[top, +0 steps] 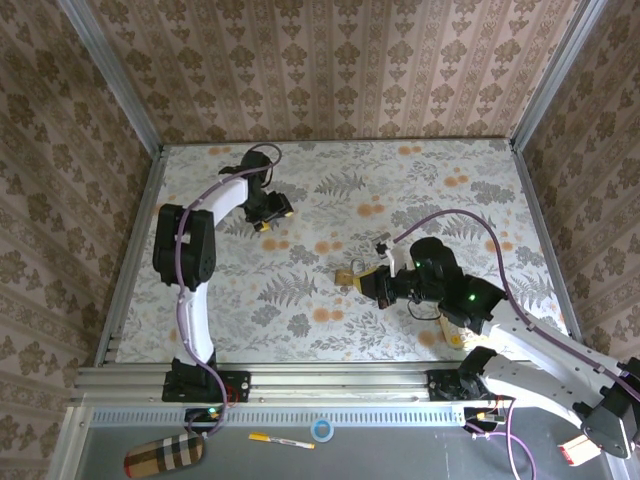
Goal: Unlock with the key
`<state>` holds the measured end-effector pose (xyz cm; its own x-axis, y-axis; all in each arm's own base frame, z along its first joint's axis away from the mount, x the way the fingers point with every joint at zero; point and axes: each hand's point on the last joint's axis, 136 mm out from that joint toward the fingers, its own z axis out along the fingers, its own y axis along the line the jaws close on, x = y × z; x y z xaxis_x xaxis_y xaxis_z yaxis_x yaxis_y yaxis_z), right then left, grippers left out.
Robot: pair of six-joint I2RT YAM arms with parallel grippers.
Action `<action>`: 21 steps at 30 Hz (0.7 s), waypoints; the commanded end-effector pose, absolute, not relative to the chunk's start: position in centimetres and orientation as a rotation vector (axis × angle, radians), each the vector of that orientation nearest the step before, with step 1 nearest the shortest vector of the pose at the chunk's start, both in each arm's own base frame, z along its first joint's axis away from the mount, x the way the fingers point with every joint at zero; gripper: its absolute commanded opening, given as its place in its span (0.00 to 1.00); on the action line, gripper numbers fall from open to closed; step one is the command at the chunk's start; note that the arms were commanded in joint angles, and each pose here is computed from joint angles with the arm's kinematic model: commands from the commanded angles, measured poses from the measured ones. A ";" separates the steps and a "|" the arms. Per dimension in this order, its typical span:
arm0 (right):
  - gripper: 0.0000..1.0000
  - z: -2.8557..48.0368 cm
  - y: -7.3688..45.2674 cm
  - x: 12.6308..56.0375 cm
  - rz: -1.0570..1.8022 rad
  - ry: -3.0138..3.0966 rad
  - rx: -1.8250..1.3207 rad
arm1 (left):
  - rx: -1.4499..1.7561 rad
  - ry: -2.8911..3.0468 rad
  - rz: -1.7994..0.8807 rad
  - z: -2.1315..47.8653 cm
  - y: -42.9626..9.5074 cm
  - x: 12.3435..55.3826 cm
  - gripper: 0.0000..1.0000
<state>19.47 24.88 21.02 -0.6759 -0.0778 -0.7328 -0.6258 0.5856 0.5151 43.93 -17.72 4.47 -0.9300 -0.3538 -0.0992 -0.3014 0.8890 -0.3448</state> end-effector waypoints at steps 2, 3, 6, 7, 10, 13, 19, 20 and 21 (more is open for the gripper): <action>0.00 21.1 24.2 19.0 1.046 2.124 -0.544 | -0.584 2.916 -0.393 4.0 -16.4 44.8 0.66; 0.00 21.1 24.2 19.0 1.047 2.122 -0.545 | -0.584 2.920 -0.385 3.8 -16.5 45.1 0.66; 0.00 21.1 24.1 18.7 1.059 2.117 -0.547 | -0.582 2.930 -0.340 3.3 -16.2 46.0 0.65; 0.00 21.1 24.1 18.6 1.060 2.116 -0.548 | -0.574 2.931 -0.323 3.2 -16.1 46.3 0.65; 0.00 20.8 23.9 18.4 1.059 2.122 -0.550 | -0.532 2.936 -0.332 2.9 -16.6 47.1 0.64; 0.00 20.9 23.7 18.2 1.060 2.114 -0.552 | -0.500 2.957 -0.309 2.6 -16.7 47.6 0.60; 0.00 20.9 23.9 18.0 1.082 2.109 -0.559 | -0.405 2.957 -0.264 3.1 -17.0 48.8 0.58; 0.00 20.7 23.9 18.0 1.081 2.115 -0.558 | -0.390 2.961 -0.257 3.2 -17.2 48.9 0.58; 0.00 20.8 23.9 18.0 1.081 2.114 -0.557 | -0.382 2.957 -0.258 3.4 -17.3 49.0 0.58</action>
<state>18.31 24.05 21.22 -0.6563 -0.0615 -0.7520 -0.6431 0.5669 0.5148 49.49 -17.53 3.28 -0.9403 -0.3140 -0.1312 -0.2781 0.9312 -0.2357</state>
